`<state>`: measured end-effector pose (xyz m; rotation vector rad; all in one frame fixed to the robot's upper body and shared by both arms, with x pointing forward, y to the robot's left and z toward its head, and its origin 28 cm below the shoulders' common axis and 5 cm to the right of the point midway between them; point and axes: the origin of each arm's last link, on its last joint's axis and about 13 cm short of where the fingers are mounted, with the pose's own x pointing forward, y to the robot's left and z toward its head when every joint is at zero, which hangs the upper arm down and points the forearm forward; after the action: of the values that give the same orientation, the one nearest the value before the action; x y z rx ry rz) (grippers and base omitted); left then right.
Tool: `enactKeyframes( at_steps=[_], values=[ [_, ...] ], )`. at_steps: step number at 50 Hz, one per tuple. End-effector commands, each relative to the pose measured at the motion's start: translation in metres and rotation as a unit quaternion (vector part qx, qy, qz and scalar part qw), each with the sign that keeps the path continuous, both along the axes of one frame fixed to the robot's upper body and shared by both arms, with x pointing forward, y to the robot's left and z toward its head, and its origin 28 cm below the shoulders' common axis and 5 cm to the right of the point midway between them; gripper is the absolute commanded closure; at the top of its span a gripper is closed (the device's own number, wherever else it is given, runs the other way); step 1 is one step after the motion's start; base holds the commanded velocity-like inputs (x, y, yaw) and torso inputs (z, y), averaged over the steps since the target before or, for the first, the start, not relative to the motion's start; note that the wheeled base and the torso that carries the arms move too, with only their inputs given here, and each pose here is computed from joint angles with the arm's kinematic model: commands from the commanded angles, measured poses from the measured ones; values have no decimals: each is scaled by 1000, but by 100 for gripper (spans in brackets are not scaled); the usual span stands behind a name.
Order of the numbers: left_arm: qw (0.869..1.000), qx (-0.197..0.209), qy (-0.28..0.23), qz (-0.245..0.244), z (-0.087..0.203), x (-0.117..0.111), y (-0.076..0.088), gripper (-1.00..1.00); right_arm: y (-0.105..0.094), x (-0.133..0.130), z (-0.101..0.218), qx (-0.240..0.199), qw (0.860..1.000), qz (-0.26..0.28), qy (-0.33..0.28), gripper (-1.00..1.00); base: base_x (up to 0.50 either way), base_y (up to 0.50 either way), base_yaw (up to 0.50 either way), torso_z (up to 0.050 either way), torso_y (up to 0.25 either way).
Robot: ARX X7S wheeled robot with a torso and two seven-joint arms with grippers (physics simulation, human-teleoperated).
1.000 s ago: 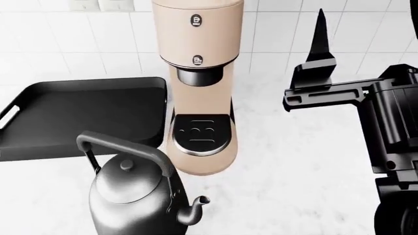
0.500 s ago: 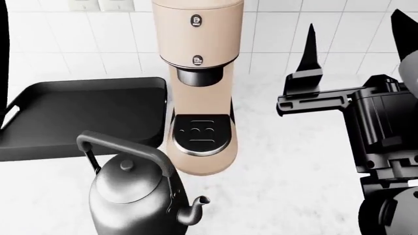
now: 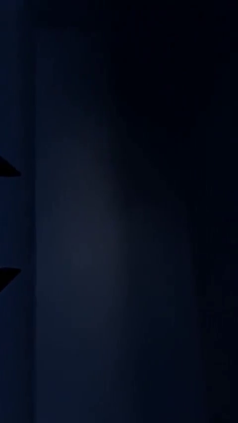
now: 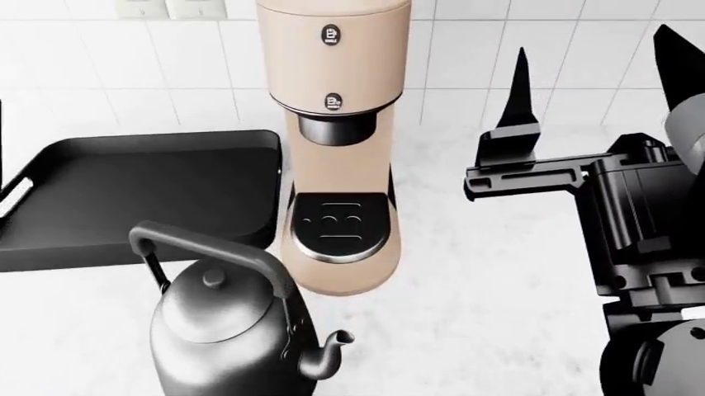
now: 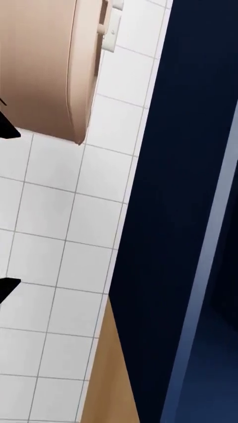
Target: Pick the kettle from the counter and place it on the tray. Then pick the mug from the cabinet and place it on the tray. Then close the cabinet doors.
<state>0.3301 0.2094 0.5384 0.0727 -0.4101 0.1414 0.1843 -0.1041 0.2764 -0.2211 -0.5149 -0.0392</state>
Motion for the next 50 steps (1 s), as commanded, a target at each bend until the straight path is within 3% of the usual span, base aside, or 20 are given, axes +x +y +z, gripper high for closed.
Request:
enactKeyframes(
  at_steps=[1, 13, 24, 43, 50],
  values=[
    [1000, -20, -14, 1, 15, -13, 9, 100, 1, -5, 1, -3, 1000, 2, -2, -100, 0, 0, 0, 0, 0],
    [1000, -17, -24, -10, 21, -28, 11, 100, 2, -7, 3, -5, 1000, 1, -3, -100, -255, 0, 0, 0, 0],
    [998, -22, -32, -49, 6, -32, 15, 100, 3, -7, 1, -4, 1000, 3, -1, -100, -269, 0, 0, 0, 0],
    [982, 22, 24, -185, -103, -43, -8, 100, 3, 1, -9, 7, 1000, 4, 9, -100, -57, 0, 0, 0, 0],
    [977, 21, 65, -202, -150, -31, -12, 100, 2, 4, -13, 11, 1000, 4, 15, -100, 0, 0, 0, 0, 0]
  ],
)
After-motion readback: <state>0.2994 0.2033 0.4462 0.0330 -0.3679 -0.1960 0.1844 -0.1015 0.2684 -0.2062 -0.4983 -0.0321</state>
